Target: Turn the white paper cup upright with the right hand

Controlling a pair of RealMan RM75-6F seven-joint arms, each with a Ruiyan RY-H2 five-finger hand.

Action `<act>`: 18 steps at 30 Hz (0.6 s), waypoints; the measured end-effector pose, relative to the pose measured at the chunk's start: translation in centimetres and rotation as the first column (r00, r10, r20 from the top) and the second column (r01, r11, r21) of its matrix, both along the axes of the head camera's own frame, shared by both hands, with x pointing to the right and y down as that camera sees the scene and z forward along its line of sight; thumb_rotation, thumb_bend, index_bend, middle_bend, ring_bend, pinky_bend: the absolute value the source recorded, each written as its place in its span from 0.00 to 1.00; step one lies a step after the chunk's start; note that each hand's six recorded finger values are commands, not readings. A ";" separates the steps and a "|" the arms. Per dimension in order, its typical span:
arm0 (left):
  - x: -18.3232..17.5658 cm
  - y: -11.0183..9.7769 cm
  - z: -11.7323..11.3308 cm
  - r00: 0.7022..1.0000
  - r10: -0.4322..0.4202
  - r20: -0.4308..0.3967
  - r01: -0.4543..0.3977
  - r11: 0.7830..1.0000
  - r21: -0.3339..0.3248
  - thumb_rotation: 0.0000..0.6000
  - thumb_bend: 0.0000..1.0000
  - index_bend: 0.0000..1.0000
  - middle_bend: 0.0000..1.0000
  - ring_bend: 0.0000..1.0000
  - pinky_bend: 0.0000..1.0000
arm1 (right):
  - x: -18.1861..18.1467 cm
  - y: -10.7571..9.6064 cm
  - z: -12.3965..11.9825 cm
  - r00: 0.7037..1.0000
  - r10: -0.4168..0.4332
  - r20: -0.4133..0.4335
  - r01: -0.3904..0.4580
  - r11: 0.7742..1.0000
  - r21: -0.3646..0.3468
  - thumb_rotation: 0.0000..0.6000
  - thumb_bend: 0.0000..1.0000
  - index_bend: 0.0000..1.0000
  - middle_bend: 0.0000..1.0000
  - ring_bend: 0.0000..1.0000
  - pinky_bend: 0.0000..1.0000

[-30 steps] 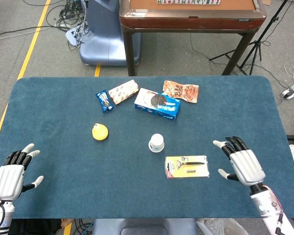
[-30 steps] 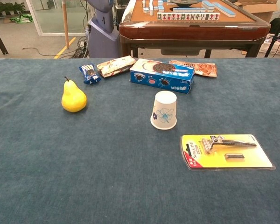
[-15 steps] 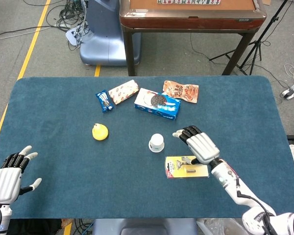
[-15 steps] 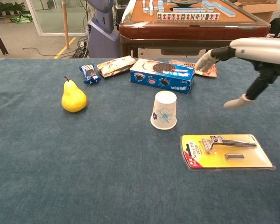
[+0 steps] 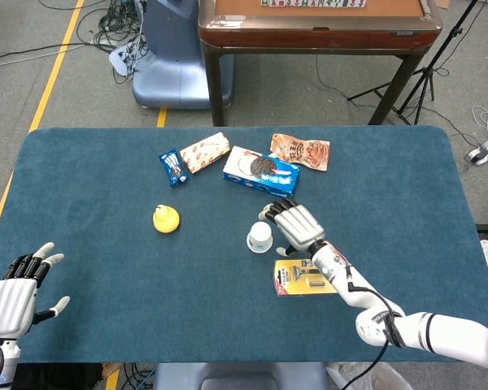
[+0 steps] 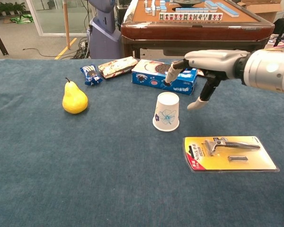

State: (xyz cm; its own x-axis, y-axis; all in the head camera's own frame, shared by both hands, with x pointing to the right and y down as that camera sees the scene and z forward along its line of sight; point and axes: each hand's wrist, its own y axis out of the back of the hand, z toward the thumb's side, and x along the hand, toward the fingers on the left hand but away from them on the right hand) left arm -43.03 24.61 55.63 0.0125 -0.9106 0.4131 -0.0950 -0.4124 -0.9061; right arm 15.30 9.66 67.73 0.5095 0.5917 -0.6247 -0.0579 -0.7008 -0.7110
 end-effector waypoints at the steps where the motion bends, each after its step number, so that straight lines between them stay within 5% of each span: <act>1: 0.0 0.0 0.0 1.000 -0.001 0.000 0.001 1.000 0.000 1.00 0.15 0.25 0.13 0.16 0.13 | -0.4 -0.1 0.3 1.000 -0.005 -0.002 0.005 1.000 -0.003 1.00 0.17 0.27 0.19 0.12 0.13; 18: -0.6 0.2 0.1 1.000 -0.013 0.007 0.013 1.000 -0.006 1.00 0.15 0.25 0.13 0.16 0.13 | -2.9 -0.9 3.0 0.998 -0.028 -0.049 0.026 0.999 -0.043 1.00 0.24 0.31 0.20 0.12 0.13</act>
